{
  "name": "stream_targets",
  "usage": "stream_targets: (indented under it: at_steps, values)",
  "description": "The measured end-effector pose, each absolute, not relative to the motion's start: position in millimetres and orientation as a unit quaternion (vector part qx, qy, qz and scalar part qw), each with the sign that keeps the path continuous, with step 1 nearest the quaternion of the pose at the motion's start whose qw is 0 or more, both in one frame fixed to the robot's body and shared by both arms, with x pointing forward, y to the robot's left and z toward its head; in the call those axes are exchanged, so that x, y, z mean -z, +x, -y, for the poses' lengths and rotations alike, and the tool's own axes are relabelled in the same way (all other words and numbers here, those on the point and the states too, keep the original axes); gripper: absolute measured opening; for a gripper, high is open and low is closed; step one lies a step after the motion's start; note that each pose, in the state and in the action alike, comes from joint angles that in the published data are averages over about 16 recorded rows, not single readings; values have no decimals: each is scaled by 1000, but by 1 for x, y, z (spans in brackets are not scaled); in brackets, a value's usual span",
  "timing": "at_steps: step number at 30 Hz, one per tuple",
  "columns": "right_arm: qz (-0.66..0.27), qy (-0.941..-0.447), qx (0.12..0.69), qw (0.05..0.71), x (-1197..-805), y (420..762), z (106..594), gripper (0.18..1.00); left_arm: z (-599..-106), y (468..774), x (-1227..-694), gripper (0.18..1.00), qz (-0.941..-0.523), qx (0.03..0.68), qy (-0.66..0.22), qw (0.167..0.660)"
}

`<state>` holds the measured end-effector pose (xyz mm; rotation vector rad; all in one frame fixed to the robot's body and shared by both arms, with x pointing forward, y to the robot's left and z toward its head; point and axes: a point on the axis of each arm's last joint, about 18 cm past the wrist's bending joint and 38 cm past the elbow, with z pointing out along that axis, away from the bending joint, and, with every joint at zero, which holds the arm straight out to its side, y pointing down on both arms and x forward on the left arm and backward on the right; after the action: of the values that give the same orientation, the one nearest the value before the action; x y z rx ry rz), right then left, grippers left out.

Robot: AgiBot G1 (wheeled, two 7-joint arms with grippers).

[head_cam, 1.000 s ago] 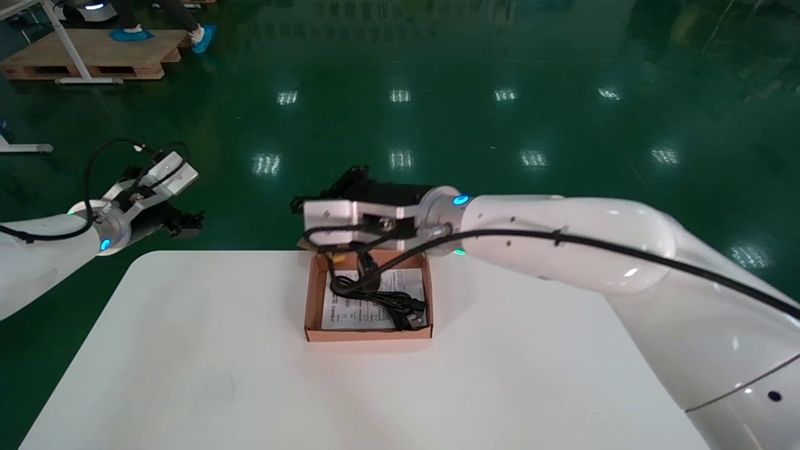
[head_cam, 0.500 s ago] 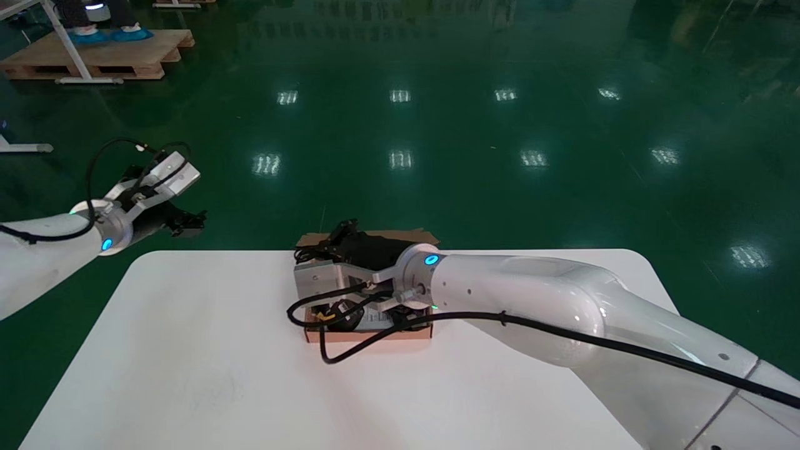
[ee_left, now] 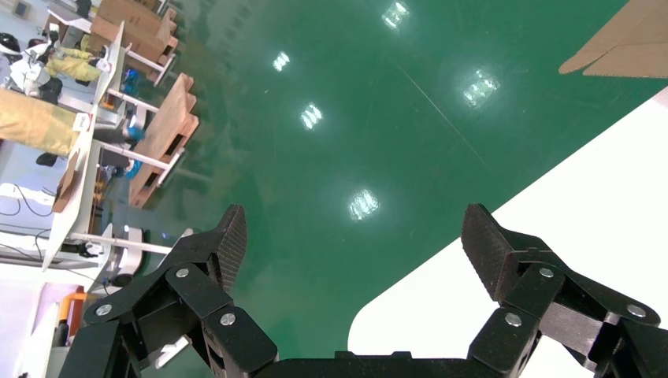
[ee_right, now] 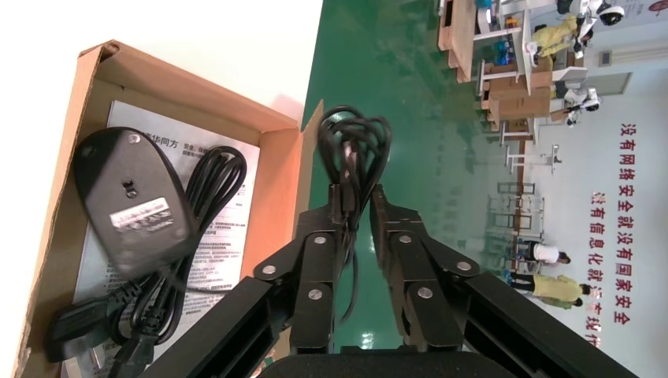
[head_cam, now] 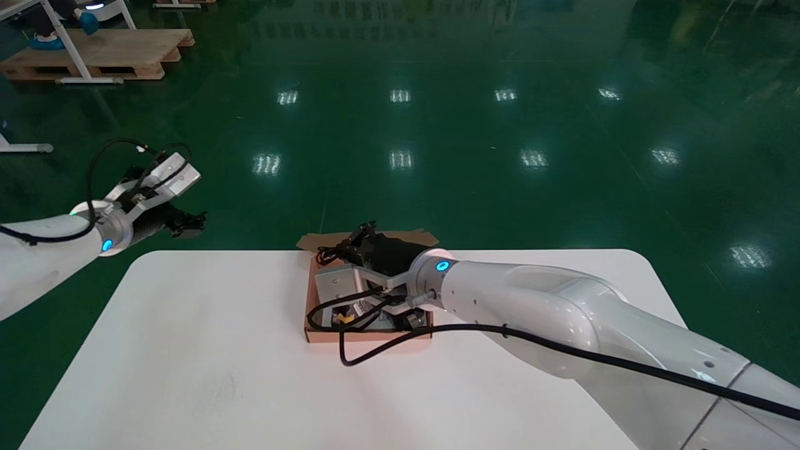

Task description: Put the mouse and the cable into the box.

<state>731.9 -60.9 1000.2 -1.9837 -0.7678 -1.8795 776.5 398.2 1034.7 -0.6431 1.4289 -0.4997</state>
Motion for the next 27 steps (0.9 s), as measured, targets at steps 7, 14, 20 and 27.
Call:
stream_targets:
  at_steps: [7, 14, 20, 27]
  values:
    - [264, -694, 651, 158, -1002, 730, 61, 300, -398, 777, -1035, 1001, -637, 223, -286, 681]
    - [236, -716, 629, 191, -993, 728, 75, 418, -398, 777, -1035, 1001, -637, 223, -286, 681]
    - [190, -746, 589, 245, -978, 722, 98, 555, -398, 777, -1035, 1001, -637, 223, -286, 681]
    - [132, -774, 528, 323, -960, 708, 129, 728, -398, 777, -1034, 1001, -637, 225, -287, 679]
